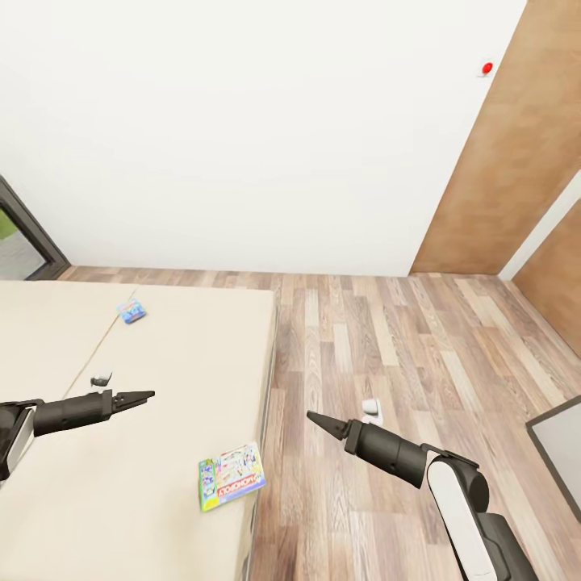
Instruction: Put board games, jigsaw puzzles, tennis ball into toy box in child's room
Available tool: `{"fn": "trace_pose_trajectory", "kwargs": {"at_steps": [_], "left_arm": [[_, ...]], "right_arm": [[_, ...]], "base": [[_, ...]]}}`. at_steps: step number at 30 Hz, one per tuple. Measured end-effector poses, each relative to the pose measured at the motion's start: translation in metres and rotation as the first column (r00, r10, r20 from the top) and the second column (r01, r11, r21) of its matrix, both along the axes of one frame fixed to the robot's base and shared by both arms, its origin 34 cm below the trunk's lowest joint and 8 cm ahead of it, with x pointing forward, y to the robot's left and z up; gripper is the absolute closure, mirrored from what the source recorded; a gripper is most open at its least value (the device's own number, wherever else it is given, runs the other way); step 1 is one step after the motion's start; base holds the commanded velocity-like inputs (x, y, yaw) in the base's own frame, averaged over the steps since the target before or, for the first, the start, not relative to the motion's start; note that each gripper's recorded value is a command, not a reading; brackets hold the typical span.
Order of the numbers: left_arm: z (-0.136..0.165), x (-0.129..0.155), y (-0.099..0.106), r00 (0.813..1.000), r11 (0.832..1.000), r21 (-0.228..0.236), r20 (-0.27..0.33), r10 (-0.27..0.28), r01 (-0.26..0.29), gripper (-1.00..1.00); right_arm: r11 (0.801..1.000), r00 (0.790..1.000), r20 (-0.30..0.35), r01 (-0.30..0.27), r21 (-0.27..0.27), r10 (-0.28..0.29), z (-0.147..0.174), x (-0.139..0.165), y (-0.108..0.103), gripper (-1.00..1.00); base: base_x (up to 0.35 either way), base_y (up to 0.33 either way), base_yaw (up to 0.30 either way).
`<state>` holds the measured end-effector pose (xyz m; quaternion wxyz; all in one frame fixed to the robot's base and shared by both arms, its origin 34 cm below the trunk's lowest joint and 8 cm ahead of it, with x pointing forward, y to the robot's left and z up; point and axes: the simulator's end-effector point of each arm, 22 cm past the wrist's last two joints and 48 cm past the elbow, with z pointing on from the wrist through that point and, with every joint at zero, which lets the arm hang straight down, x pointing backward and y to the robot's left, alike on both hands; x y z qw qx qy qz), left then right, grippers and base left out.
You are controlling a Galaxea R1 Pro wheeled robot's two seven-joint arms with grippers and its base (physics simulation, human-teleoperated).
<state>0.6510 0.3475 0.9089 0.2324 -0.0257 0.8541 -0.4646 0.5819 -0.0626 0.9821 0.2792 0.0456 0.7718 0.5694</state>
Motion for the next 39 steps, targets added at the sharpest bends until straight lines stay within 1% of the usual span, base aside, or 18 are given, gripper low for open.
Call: {"fn": "trace_pose_trajectory", "kwargs": {"at_steps": [39], "left_arm": [[0.035, 0.005, 0.000, 0.998, 1.000, 0.000, 0.064, 0.000, 0.000, -1.00]], "right_arm": [[1.000, 0.998, 0.064, -0.001, 0.000, 0.001, 0.030, 0.000, 0.001, -1.00]], "base": [[0.000, 0.000, 0.000]]}}
